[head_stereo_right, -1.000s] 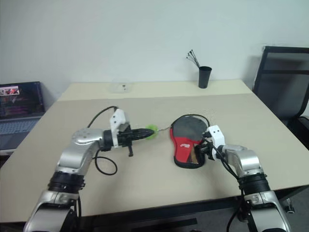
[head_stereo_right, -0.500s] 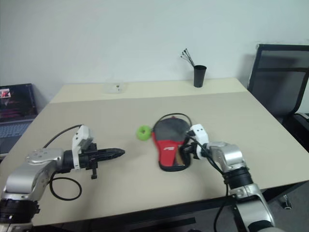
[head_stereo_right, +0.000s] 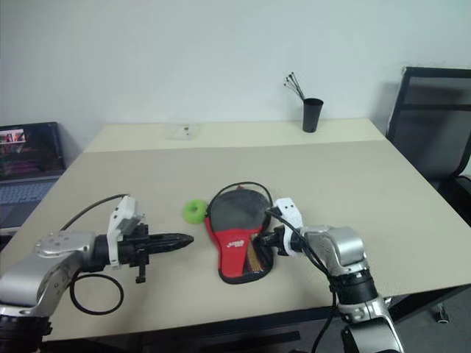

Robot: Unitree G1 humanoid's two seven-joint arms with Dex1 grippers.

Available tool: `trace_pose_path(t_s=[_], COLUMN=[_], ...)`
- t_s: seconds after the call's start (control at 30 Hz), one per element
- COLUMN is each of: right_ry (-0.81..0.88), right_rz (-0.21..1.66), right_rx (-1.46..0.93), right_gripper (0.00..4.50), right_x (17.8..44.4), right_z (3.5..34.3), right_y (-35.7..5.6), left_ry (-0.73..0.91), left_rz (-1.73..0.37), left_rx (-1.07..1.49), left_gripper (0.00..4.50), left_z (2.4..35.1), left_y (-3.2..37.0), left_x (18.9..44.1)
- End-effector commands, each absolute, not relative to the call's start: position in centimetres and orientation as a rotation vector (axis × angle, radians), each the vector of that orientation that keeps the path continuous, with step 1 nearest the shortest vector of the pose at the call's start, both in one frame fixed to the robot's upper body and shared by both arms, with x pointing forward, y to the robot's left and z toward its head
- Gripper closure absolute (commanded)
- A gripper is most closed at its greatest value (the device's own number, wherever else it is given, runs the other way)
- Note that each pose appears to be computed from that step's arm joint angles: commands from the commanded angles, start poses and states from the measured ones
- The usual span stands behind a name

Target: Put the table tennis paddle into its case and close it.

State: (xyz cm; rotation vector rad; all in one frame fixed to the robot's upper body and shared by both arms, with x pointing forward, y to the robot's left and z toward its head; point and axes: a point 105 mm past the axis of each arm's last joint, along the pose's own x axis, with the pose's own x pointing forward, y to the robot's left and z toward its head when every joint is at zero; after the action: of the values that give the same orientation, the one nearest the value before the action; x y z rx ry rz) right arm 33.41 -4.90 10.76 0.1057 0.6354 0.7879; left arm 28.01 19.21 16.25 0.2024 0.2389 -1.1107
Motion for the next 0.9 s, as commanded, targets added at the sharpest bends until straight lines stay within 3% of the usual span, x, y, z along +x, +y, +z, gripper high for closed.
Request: trace_pose_path(t_s=[0.03,0.23,0.9], right_ry=[0.609,0.631,0.629], right_rz=[0.780,0.747,0.700], right_rx=[0.128,0.159,0.251], right_gripper=[4.47,4.47,4.47], right_x=[31.7,29.4,26.4], right_z=[12.0,12.1,10.8], right_y=[-5.4,-5.5,-5.2], left_ry=[0.204,0.207,0.188], left_rz=[-1.140,-1.165,-1.213], left_rx=[0.234,0.239,0.268], left_gripper=[4.50,4.50,4.50], left_z=[17.5,17.6,18.1], left_y=[18.8,18.5,17.6], left_x=[27.6,27.7,28.6])
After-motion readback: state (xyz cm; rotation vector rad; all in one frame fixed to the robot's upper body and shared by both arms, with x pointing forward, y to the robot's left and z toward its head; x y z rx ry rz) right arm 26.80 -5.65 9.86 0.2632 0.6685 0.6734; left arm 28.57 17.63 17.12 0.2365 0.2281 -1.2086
